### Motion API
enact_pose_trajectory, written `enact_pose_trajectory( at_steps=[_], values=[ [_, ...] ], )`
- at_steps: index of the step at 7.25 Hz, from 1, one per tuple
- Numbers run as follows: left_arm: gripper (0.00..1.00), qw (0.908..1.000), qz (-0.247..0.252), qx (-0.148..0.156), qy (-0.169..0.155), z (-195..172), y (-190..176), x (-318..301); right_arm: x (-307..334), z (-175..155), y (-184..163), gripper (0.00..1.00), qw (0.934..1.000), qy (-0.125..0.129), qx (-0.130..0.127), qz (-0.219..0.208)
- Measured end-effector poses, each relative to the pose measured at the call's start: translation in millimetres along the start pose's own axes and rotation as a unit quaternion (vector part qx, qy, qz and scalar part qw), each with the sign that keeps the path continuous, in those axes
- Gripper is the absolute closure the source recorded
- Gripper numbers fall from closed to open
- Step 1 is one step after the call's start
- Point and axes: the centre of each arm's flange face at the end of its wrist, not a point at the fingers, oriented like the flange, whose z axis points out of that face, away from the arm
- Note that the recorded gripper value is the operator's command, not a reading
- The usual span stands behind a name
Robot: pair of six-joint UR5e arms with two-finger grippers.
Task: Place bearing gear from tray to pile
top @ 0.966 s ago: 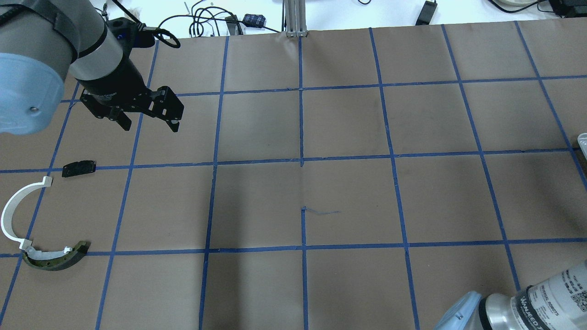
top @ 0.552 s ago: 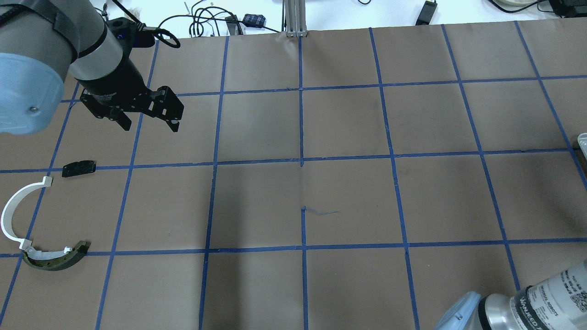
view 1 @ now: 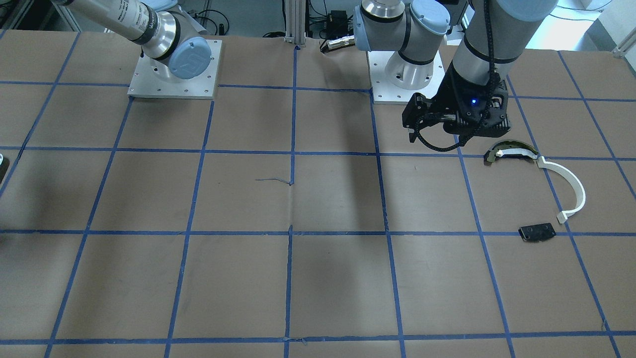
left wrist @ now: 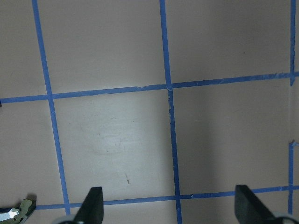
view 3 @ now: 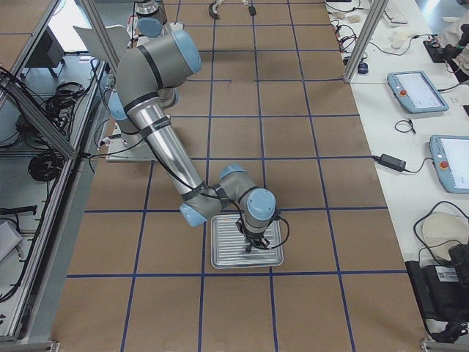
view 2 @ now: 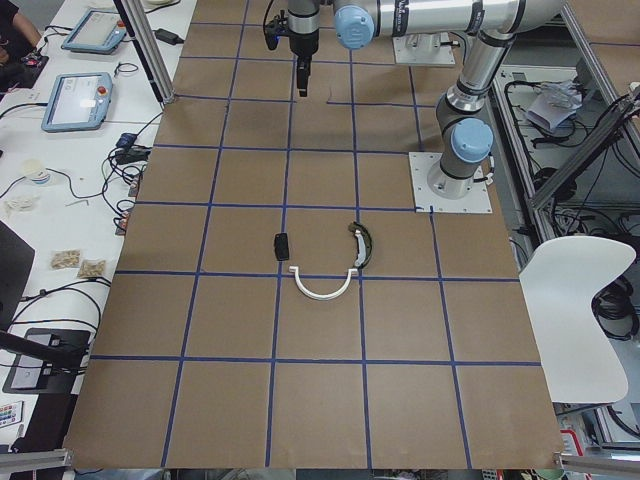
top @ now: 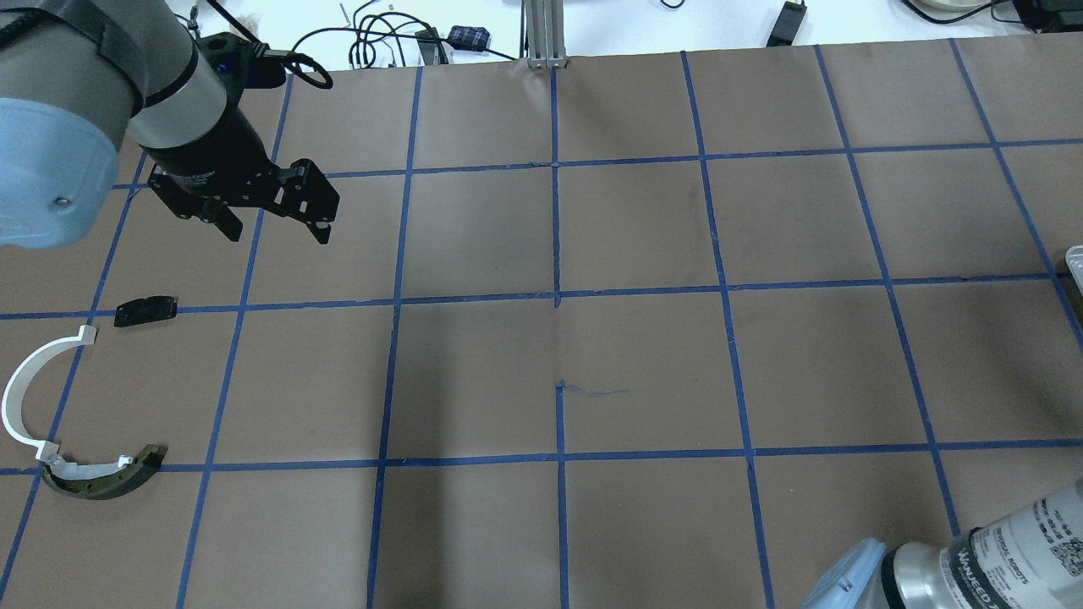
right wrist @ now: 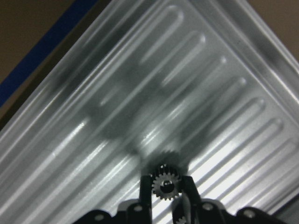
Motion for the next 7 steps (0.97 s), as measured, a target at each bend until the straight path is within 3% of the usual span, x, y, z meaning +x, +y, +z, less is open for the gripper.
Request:
enact_pose_trajectory(
  at_steps=[2,3,5,7],
  values=[
    [0.00,1.0000,0.000,0.001,0.003,-0.5,0.7,1.9,-4.4,-52.0,-32.9,0.95,0.9991,0.036,-0.002,0.022],
    [0.00,1.0000,0.001,0.002,0.005,-1.8,1.1,2.7,-15.7,-85.6,-78.1,0.95,0.9979,0.054,0.001,0.036],
    [0.00,0.9999,0.000,0.010,0.004,-9.4,3.0,1.6,-62.0,-125.1,-194.1,0.95,0.9928,0.060,0.019,0.102],
    [0.00,0.9999,-0.003,0.012,-0.001,-12.0,2.6,-2.9,-149.0,-135.2,-348.8,0.94,0.9779,0.049,0.043,0.198]
  ],
)
